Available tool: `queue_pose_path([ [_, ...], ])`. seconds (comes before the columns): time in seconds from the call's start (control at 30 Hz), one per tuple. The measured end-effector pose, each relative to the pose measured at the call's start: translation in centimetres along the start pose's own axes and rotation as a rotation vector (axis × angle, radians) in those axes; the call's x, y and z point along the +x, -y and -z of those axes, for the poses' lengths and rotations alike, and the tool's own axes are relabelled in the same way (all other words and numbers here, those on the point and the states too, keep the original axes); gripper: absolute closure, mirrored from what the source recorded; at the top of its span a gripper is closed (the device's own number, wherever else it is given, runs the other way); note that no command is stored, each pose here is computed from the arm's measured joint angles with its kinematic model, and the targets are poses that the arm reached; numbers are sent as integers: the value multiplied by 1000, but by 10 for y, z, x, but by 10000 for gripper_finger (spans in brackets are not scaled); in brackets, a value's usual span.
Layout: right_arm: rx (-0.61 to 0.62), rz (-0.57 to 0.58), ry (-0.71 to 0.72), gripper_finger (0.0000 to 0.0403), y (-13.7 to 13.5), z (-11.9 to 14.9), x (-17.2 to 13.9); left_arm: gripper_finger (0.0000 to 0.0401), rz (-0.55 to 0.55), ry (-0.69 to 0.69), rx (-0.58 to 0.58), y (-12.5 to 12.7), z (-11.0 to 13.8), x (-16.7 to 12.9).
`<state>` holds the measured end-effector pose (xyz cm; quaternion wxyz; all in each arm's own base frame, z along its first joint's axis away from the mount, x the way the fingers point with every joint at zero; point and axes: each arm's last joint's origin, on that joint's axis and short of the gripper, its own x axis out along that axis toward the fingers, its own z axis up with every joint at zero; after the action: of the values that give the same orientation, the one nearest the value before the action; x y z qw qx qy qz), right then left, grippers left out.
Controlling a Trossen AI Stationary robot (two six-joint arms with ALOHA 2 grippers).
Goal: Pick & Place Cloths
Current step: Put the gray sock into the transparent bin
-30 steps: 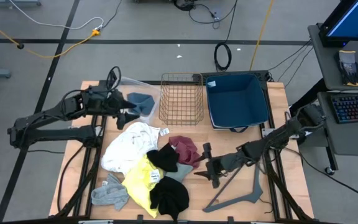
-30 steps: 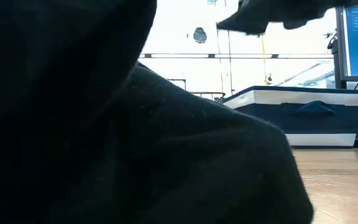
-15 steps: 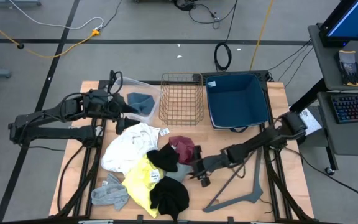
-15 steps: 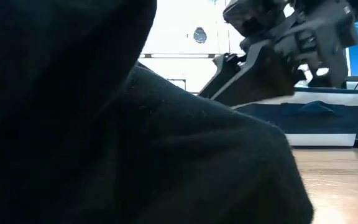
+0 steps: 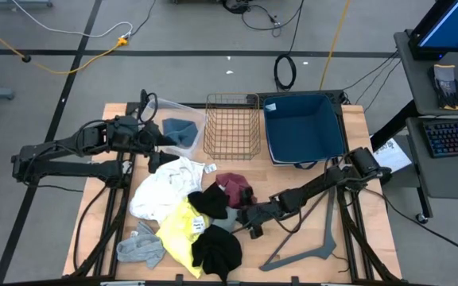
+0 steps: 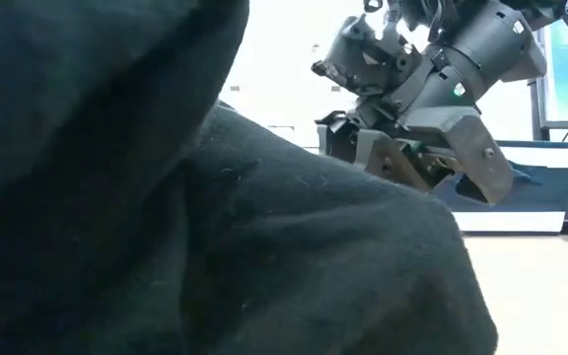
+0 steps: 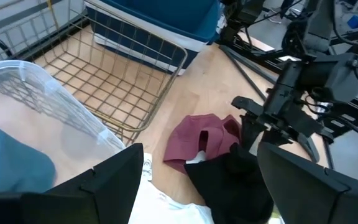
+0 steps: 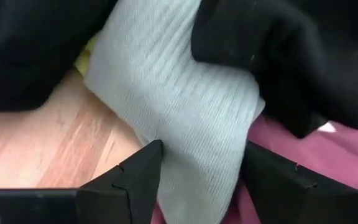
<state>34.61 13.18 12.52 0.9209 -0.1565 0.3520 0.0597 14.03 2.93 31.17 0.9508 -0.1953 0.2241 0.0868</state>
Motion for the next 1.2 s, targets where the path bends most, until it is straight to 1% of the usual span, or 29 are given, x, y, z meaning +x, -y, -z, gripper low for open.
queue_pose_path([
  [0.3, -20, -22, 5, 279, -11, -1, -4, 82, 2, 27, -7, 1, -2, 0],
  [0.47, -28, -30, 12, 308, -15, -2, -6, 82, 15, 66, 3, 2, -6, 0],
  [0.67, -34, -44, 45, 339, -20, -8, -15, 82, 18, 74, 3, 2, -7, 0],
  [0.73, -42, -48, 57, 355, -20, -12, -21, 82, 18, 74, -2, 2, -7, 0],
  [0.87, -62, -47, 128, 391, -15, -26, -40, 82, 19, 73, -30, 2, -7, 0],
  [0.97, -79, -42, 182, 393, -10, -37, -55, 82, 20, 62, -48, 3, -7, 3],
  [1.07, -99, -30, 251, 391, -3, -49, -74, 82, 30, 49, -43, 5, -8, 9],
  [1.13, -133, -18, 292, 395, 1, -56, -88, 82, 45, 48, -27, 7, -9, 16],
  [1.2, -170, 0, 341, 397, 7, -62, -101, 82, 67, 52, 13, 11, -11, 25],
])
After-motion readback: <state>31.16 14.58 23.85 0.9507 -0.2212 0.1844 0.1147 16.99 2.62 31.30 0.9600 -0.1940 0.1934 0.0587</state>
